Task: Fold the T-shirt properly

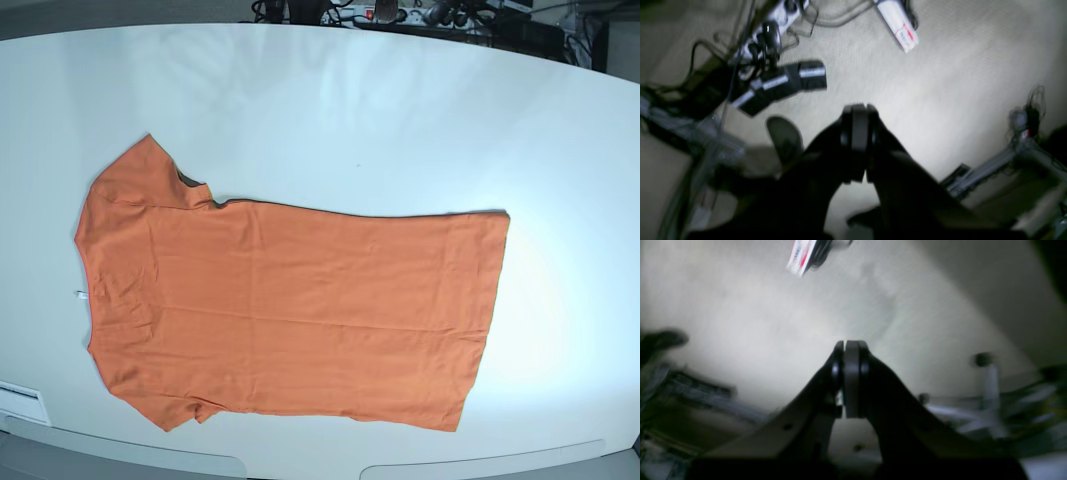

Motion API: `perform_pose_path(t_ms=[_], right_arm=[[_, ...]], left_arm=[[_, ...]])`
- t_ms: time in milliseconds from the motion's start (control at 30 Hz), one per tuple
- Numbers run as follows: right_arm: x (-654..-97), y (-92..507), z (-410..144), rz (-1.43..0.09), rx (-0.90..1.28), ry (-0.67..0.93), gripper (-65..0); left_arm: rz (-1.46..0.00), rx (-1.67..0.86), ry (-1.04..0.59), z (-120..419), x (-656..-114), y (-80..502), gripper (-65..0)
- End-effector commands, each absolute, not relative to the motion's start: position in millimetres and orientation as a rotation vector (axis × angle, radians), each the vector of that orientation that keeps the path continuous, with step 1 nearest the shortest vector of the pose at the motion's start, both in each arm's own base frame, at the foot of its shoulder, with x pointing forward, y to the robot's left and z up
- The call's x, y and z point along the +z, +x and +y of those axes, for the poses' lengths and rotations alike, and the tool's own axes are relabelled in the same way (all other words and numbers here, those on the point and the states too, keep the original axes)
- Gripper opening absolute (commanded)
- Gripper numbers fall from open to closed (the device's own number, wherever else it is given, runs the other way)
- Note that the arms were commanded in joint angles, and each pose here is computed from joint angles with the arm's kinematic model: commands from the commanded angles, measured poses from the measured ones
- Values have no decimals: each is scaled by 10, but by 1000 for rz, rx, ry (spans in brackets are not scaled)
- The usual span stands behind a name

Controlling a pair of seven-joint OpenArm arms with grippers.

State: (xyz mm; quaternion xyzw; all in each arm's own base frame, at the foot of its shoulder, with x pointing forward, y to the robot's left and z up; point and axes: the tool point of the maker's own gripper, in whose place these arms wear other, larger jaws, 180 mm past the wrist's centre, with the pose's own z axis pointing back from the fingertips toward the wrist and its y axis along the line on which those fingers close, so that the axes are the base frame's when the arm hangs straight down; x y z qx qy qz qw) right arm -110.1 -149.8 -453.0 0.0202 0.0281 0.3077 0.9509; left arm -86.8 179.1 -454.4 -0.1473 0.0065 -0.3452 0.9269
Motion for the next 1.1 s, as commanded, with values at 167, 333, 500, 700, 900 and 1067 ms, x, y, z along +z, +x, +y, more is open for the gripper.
perform_pose_path(t_ms=[167,333,500,700,900,1067], right_arm=[[-3710,-497,-1552,-198,722,-133,-650],[-3407,-55,-1752,-327,795,-316,-650],[-3238,195,-1907,-426,853,-488,-650],[-3217,698,-1718,-601,885,-464,-650],[-3167,1235,-1363,-793,864,-303,-650],[-3086,1434,-1332,-857,850,-307,-650]], left_arm=[[-182,-771,-274,1652,-3995,-325,-650],[-422,-812,-210,1593,-3513,380,-650],[-668,-876,-104,1597,-3061,952,-650],[-787,-1075,59,1751,-2936,1417,-650],[-787,-1263,79,2063,-3188,1699,-639],[-772,-1318,101,2468,-3388,1970,-333]])
